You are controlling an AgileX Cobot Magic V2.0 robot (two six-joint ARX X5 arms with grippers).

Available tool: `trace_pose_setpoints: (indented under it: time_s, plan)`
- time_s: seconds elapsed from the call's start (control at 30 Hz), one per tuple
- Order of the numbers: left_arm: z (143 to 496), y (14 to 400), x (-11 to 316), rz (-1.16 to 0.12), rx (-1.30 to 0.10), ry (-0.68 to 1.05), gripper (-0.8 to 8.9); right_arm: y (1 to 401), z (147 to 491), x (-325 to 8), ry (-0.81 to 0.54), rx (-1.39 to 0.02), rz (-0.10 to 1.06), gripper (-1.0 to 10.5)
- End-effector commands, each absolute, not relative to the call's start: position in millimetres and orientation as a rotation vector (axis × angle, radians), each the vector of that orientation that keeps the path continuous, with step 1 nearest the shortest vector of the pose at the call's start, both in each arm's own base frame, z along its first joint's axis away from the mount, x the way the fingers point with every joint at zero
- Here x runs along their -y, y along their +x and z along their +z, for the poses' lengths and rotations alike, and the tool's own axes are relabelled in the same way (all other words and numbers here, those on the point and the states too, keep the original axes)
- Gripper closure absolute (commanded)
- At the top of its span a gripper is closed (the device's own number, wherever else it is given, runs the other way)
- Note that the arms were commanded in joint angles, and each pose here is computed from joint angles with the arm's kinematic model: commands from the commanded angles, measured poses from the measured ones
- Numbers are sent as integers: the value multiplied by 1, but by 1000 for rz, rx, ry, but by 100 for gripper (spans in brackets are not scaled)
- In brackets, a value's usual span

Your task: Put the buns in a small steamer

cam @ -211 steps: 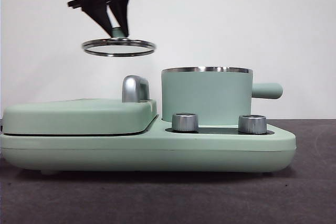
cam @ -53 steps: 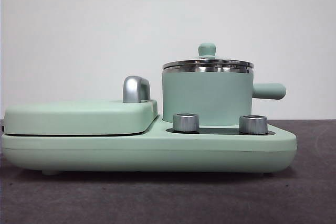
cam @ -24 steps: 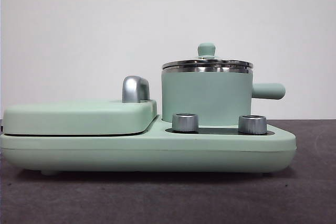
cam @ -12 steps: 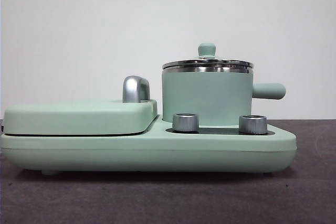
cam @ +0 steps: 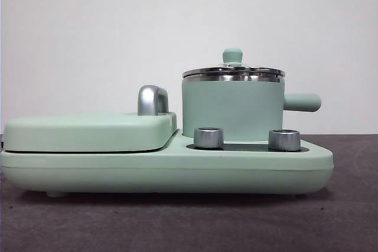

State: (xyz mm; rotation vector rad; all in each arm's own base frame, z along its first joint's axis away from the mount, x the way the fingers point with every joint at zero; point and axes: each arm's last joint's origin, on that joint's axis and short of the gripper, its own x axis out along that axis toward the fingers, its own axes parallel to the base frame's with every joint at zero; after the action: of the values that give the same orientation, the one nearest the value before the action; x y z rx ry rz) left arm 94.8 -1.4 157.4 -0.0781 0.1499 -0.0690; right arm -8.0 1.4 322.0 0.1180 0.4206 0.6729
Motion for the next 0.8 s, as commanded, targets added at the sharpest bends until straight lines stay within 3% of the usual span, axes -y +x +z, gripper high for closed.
trace_pose_setpoints:
  time_s: [0.03, 0.17, 0.43, 0.57, 0.8]
  plan:
    - [150, 96, 1, -66, -177, -84, 807, -2, 317, -5, 134, -388, 605, 930]
    - [150, 96, 1, -66, -177, -84, 807, 20, 296, -13, 147, -299, 496, 931]
    - [150, 96, 1, -66, -177, -84, 807, 79, 238, -14, 121, 5, 269, 931]
    - [150, 95, 1, -66, -177, -84, 807, 91, 211, -11, 110, 40, 215, 931]
    - [150, 95, 1, -66, -177, -84, 807, 100, 169, -9, 111, -20, 122, 931]
